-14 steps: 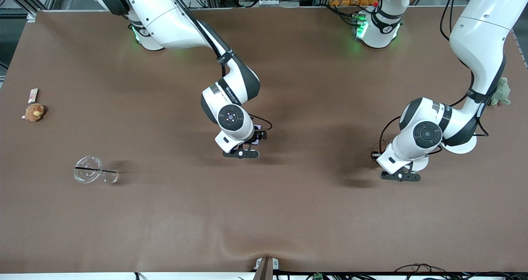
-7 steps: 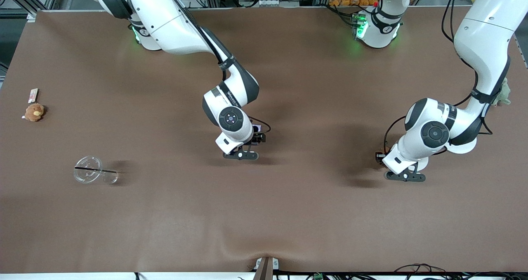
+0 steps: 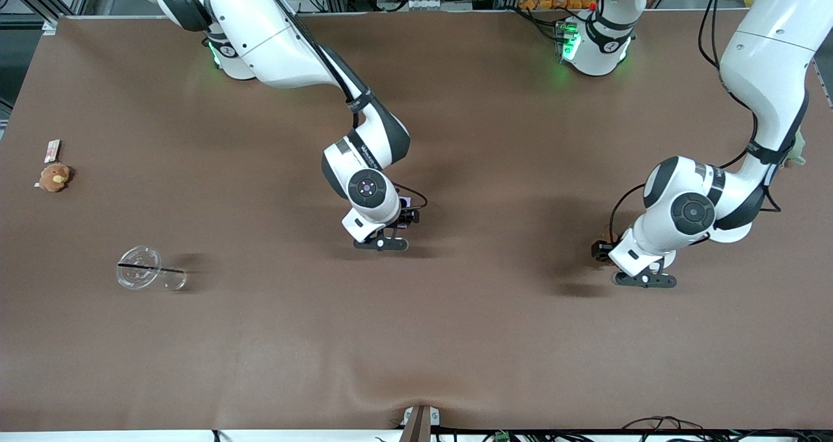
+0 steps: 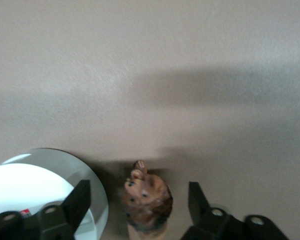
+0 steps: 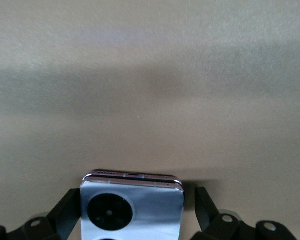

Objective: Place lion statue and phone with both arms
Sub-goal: 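Lower the lion statue beside the lamp base and open the left gripper, then carry the phone toward the glass bowl while the left gripper withdraws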

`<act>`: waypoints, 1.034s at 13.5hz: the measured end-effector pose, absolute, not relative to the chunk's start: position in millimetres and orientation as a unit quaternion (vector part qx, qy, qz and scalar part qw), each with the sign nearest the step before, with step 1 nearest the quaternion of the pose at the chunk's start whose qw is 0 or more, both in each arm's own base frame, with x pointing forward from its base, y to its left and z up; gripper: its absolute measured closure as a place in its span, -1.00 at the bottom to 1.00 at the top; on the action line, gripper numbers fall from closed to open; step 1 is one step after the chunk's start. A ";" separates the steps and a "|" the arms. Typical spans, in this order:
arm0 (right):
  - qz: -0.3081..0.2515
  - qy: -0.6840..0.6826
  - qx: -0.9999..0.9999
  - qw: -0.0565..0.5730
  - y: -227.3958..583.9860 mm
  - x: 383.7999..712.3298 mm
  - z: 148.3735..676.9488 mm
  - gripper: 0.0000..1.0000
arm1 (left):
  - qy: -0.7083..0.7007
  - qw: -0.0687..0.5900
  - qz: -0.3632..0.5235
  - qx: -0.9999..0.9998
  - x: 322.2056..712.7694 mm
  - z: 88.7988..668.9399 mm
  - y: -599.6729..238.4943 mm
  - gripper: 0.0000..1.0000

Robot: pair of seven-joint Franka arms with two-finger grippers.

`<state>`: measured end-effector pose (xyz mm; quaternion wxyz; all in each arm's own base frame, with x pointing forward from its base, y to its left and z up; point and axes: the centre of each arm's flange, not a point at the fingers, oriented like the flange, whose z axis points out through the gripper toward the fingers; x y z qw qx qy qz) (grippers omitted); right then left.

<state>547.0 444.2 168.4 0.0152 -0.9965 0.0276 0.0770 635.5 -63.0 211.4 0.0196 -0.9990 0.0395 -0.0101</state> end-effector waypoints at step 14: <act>0.084 0.049 -0.995 0.003 430.8 557.2 183.9 -0.68 | -0.003 0.046 -0.087 -0.995 654.1 487.4 -99.6 -1.00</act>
